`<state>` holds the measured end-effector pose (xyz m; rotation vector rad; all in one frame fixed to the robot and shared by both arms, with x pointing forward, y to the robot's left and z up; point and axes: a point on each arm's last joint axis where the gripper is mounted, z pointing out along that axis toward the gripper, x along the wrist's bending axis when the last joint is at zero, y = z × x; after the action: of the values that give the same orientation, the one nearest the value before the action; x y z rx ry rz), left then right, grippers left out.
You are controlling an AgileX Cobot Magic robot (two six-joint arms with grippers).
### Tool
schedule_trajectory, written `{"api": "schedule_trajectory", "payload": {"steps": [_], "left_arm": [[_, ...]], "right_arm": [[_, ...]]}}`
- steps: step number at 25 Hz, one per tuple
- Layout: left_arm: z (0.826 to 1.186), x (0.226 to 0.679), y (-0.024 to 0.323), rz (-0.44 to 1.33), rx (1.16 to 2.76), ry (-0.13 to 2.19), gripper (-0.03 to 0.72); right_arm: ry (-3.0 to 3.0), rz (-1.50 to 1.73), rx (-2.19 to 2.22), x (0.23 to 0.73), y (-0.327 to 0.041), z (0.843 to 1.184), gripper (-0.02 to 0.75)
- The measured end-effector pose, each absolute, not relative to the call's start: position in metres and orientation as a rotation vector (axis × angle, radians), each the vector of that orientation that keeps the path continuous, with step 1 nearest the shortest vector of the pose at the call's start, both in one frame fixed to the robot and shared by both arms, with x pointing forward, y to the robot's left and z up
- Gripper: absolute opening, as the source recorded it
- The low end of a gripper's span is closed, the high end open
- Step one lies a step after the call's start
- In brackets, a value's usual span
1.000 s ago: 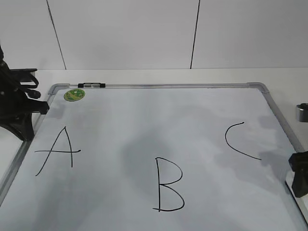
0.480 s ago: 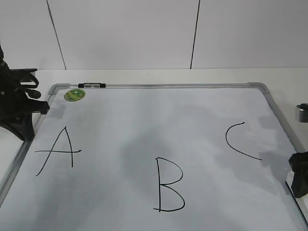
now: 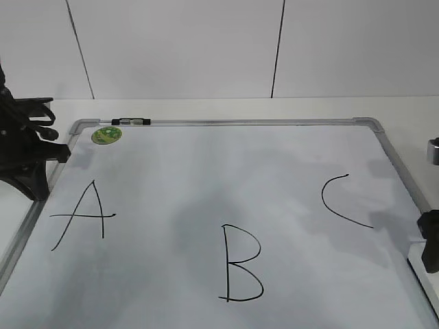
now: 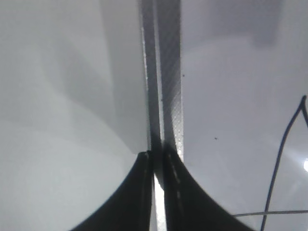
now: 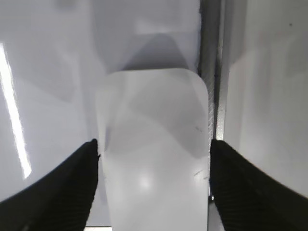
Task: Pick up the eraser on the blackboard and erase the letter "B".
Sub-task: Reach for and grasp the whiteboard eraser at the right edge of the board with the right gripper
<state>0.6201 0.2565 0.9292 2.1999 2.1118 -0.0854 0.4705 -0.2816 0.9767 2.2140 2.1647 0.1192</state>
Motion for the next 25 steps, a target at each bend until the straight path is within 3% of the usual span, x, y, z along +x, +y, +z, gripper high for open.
{"api": "schedule_trajectory", "payload": {"steps": [14, 25], "left_arm": [[0.929, 0.620, 0.256, -0.085, 2.200, 2.112, 0.022], [0.929, 0.620, 0.256, -0.086, 2.199, 2.112, 0.022]], "right_arm": [[2.161, 0.192, 2.174, 0.459, -0.281, 0.997, 0.570], [2.170, 0.191, 2.206, 0.433, -0.281, 0.982, 0.570]]}}
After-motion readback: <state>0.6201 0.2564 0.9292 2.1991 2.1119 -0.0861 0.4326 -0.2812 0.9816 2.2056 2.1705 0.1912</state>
